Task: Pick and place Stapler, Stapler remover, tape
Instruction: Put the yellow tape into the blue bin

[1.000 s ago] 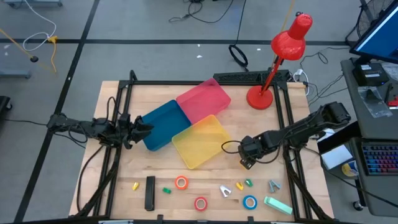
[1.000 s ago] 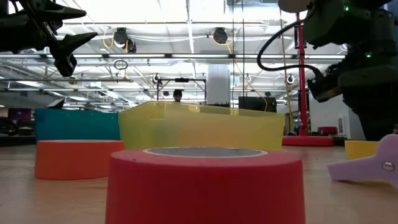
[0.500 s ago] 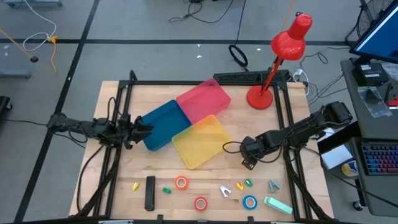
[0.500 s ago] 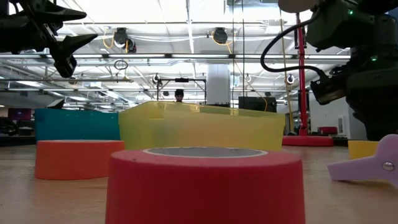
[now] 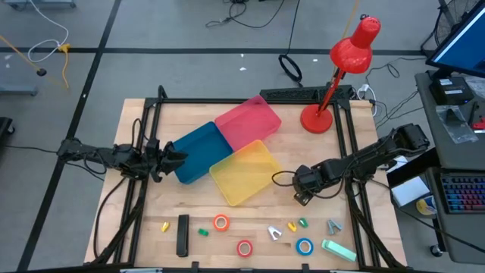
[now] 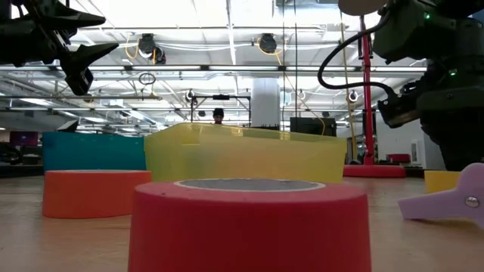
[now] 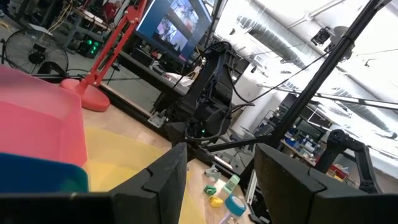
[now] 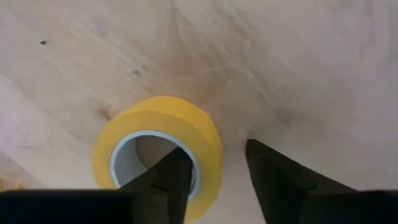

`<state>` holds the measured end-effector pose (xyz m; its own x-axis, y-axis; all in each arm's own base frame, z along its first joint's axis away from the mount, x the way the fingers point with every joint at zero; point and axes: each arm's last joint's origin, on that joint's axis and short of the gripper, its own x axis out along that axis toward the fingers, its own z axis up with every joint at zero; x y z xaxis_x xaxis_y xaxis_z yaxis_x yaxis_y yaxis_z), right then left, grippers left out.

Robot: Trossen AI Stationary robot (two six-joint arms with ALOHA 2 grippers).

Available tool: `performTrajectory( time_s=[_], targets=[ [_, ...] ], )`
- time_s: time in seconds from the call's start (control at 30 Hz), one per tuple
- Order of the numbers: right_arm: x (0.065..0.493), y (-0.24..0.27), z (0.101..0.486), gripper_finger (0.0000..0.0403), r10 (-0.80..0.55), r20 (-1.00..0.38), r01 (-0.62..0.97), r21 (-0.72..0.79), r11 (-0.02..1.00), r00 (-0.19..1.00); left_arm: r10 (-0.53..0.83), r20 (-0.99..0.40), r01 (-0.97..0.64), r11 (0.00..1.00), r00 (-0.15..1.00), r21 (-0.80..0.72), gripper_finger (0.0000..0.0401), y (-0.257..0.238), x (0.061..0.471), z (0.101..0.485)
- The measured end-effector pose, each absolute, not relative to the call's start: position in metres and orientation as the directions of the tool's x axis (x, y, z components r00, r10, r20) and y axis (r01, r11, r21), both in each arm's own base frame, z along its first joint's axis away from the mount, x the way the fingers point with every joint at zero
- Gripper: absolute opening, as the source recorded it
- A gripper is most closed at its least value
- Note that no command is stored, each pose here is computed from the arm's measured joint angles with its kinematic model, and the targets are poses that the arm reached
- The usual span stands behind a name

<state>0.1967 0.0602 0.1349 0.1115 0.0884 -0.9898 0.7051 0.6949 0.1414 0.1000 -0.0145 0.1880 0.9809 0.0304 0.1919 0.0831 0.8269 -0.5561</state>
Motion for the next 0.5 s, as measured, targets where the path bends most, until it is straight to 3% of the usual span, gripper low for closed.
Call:
performTrajectory(
  time_s=[0.23,0.5],
  targets=[
    [0.195,0.059,0.135,0.0032,0.078,-0.993,0.708,0.121,0.696,0.093,0.031,0.2,0.1,0.784,0.979,-0.612,0.0186,-0.014,0.1,0.189],
    [0.193,0.06,0.151,0.0032,0.149,-0.968,0.717,0.251,0.65,0.204,0.032,0.235,0.135,0.737,0.972,-0.662,0.0186,-0.014,0.099,0.192]
  ],
)
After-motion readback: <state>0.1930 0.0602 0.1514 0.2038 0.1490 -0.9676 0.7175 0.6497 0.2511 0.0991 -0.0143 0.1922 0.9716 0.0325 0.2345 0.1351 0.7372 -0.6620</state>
